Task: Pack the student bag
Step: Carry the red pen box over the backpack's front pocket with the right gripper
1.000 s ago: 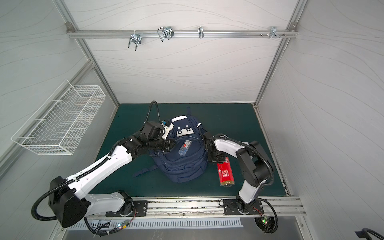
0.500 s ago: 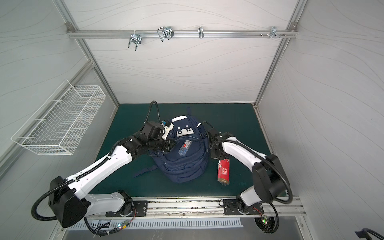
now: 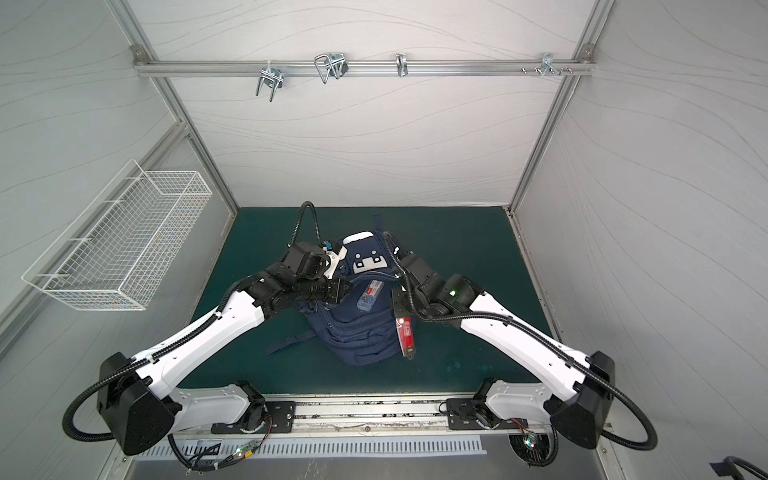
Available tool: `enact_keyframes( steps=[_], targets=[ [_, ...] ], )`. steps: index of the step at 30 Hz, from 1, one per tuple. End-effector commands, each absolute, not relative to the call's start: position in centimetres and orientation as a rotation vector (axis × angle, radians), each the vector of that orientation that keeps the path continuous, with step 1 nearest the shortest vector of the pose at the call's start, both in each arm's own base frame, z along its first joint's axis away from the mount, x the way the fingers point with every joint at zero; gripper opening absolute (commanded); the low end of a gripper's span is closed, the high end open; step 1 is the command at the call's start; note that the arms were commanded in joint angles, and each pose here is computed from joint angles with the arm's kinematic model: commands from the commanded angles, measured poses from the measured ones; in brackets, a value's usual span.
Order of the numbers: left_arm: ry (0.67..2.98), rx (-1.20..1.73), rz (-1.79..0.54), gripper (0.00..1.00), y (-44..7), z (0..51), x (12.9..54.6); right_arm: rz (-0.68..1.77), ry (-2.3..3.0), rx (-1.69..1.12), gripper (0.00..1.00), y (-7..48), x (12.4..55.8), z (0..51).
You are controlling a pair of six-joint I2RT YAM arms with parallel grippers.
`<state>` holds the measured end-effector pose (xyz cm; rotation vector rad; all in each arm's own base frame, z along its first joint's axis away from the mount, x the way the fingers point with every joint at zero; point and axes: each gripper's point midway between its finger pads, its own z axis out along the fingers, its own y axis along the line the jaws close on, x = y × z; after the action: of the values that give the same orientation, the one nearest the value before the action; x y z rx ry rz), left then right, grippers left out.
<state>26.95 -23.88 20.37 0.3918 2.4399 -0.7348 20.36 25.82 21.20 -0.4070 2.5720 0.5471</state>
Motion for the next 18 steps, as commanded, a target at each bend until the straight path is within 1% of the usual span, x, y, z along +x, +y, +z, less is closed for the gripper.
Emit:
enact_keyframes(
  steps=[1, 6, 13, 15, 16, 18],
  targets=[
    [2.316, 0.393, -0.794, 0.0, -24.5, 23.7, 27.3, 0.702, 2.573, -0.424, 0.0, 29.5, 20.5, 21.6],
    [2.304, 0.397, -0.827, 0.0, -24.8, 24.1, 27.1, 0.766, 2.593, -0.376, 0.0, 32.8, 22.2, 20.5],
    [2.274, 0.406, -0.885, 0.0, -25.2, 24.8, 26.7, 0.786, 2.542, -0.114, 0.0, 34.2, 27.5, 19.4],
    [2.273, 0.406, -0.898, 0.0, -25.3, 24.8, 26.6, 0.831, 2.525, -0.045, 0.0, 34.5, 28.8, 19.3],
    [2.276, 0.405, -0.9, 0.0, -25.4, 24.7, 26.6, 0.839, 2.531, -0.02, 0.07, 34.7, 29.3, 18.9],
    [2.281, 0.406, -0.894, 0.0, -25.3, 24.6, 26.7, 0.824, 2.549, 0.0, 0.29, 34.8, 29.9, 18.3]
  ],
)
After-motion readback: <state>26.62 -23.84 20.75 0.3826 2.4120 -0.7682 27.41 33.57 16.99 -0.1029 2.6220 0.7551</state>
